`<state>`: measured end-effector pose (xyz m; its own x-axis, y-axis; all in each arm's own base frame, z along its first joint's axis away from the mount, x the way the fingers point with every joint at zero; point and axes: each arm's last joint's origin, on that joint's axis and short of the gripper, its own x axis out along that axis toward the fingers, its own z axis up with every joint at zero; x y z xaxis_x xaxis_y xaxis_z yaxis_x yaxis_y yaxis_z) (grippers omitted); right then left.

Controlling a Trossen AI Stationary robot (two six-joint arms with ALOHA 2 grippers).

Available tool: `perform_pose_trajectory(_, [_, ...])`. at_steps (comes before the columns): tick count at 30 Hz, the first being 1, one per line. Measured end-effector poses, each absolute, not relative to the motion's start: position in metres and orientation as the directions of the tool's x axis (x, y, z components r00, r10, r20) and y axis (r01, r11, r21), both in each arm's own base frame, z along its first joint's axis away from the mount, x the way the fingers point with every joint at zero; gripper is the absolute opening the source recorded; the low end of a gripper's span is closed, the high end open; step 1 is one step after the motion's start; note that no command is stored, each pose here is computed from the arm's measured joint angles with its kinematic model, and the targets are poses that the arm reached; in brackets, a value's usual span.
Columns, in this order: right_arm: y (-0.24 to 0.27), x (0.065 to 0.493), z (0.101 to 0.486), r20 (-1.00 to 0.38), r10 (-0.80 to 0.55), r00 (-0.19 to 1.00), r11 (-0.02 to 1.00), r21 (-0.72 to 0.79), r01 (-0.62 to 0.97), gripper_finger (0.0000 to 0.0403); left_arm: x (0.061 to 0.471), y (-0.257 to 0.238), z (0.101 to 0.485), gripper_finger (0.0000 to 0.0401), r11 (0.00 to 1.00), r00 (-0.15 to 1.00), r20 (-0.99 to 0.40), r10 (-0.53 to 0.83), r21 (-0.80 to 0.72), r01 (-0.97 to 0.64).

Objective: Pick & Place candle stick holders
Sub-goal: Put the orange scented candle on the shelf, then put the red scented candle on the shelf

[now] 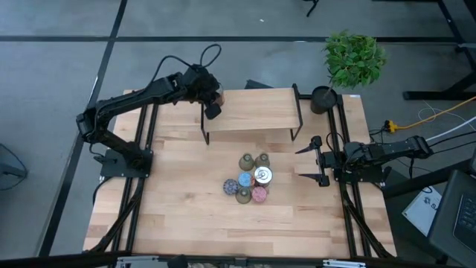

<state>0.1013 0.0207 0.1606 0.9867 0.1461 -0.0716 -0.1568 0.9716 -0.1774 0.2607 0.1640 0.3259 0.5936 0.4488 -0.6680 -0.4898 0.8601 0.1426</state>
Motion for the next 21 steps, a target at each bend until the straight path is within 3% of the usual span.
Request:
perform_pose_trajectory(6, [0.021,0.101,0.161,-0.072,0.146,0.987,0.972,-0.177,-0.157,0.0398,0.263,0.159,0.328,0.0073,0.864,0.579,-0.664,0.473,0.221,-0.453])
perform_pose_trajectory(14, [0.021,0.101,0.161,-0.072,0.146,0.987,0.972,-0.177,-0.157,0.0398,0.263,0.132,0.355,0.0133,0.872,0.646,-0.589,0.485,0.279,-0.401])
perform_pose_trajectory(21, [0.021,0.101,0.161,-0.072,0.146,0.987,0.972,-0.177,-0.157,0.0398,0.266,0.098,0.366,0.0154,0.91,0.721,-0.559,0.41,0.298,-0.286])
